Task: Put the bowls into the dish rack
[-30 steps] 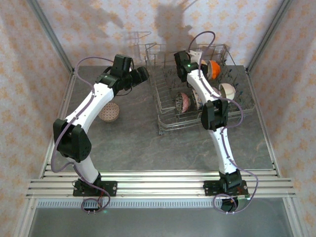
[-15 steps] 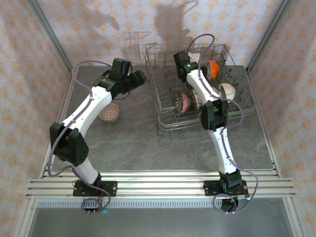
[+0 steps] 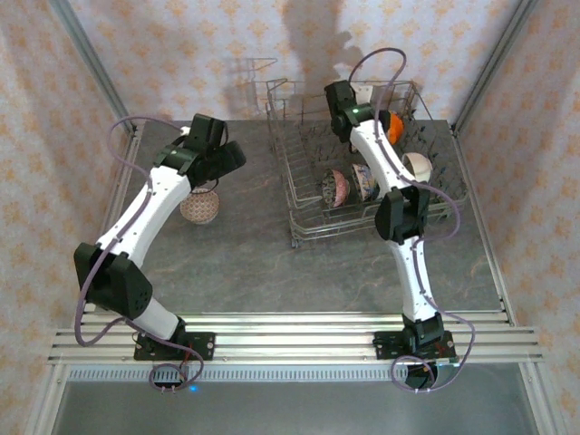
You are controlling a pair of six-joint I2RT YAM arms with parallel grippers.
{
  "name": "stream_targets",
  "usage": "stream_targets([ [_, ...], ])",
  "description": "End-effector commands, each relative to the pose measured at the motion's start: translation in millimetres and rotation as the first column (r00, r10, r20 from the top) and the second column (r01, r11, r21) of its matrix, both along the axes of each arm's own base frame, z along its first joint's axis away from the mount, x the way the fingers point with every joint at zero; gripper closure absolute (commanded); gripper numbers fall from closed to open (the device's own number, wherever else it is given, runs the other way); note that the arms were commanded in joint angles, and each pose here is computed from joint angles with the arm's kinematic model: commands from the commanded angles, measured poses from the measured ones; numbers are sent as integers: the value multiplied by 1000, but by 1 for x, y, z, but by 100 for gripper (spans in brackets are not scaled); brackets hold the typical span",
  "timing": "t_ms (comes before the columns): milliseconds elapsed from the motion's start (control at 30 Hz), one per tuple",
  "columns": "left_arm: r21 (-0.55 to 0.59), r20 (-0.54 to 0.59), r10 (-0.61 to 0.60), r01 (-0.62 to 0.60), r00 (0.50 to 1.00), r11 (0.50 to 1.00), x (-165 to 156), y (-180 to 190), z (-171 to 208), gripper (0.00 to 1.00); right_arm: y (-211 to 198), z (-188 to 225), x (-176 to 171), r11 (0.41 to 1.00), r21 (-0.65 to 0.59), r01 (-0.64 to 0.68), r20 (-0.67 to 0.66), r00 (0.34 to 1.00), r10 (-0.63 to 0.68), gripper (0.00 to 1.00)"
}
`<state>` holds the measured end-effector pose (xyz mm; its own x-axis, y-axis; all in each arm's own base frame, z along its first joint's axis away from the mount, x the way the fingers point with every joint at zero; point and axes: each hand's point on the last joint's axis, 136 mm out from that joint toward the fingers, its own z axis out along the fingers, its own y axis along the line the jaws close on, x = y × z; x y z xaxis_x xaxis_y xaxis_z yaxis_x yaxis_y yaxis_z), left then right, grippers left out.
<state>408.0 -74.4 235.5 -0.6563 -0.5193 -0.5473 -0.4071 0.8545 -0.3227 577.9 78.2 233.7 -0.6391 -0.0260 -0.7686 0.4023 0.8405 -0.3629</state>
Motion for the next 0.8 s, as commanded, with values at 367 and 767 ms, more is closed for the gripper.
stream_targets([
  [367,171,-338,81,-23,938,985,-3,46,-100,20,-19,55,-66,998,57,-24,25,999,22,18],
  [767,159,-477,91,-16,874,987,23,58,-166,29,-37,42,-103,1000,28,0,-18,1000,0,18],
])
